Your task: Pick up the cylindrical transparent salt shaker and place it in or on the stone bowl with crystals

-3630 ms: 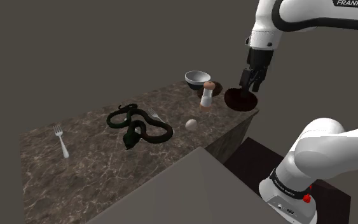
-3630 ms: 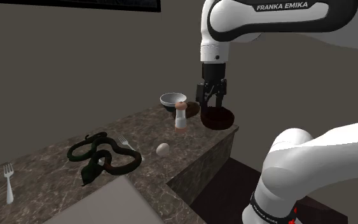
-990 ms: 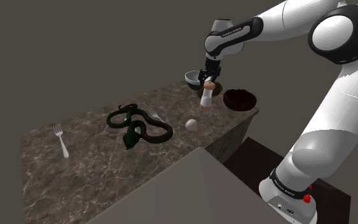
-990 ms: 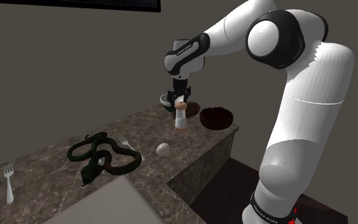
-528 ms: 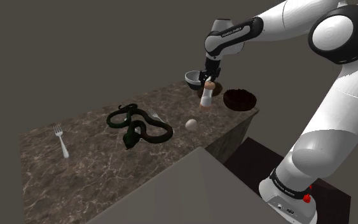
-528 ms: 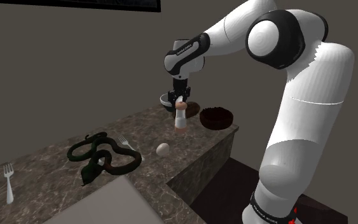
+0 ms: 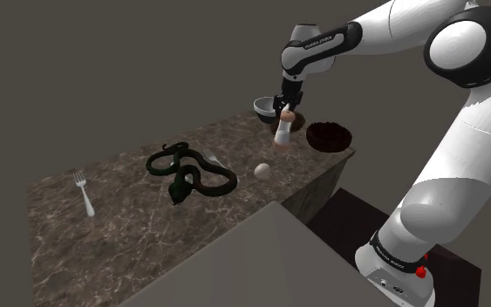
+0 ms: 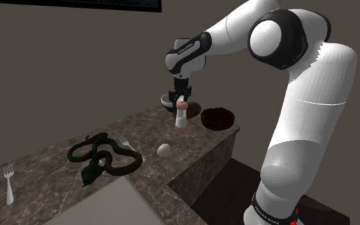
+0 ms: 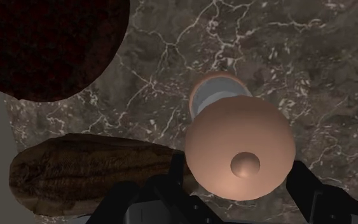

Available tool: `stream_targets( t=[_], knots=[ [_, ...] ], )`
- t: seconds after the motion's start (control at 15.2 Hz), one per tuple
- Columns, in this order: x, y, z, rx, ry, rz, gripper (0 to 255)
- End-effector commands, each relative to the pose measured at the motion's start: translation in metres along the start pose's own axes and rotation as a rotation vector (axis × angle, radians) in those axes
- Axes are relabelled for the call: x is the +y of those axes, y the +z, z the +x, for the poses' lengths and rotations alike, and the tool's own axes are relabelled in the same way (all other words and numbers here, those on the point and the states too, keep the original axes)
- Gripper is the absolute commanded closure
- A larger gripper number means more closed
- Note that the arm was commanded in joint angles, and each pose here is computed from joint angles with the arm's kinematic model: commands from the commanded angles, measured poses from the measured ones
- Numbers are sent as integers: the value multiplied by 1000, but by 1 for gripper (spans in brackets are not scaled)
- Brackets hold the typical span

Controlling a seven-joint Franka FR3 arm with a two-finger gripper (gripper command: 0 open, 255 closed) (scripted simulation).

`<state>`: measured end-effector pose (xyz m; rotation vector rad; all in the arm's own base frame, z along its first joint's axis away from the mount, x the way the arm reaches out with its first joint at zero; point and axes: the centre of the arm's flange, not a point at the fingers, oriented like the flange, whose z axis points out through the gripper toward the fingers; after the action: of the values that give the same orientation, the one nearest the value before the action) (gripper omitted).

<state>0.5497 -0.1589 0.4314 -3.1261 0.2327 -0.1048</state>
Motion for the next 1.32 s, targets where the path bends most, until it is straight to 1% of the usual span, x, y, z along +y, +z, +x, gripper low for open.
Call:
stream_targets(
  t=[0.0,1.25],
  knots=[
    [0,-10,1,0,0,0,255],
    [-1,-110,7,0,0,0,255]
  ],
)
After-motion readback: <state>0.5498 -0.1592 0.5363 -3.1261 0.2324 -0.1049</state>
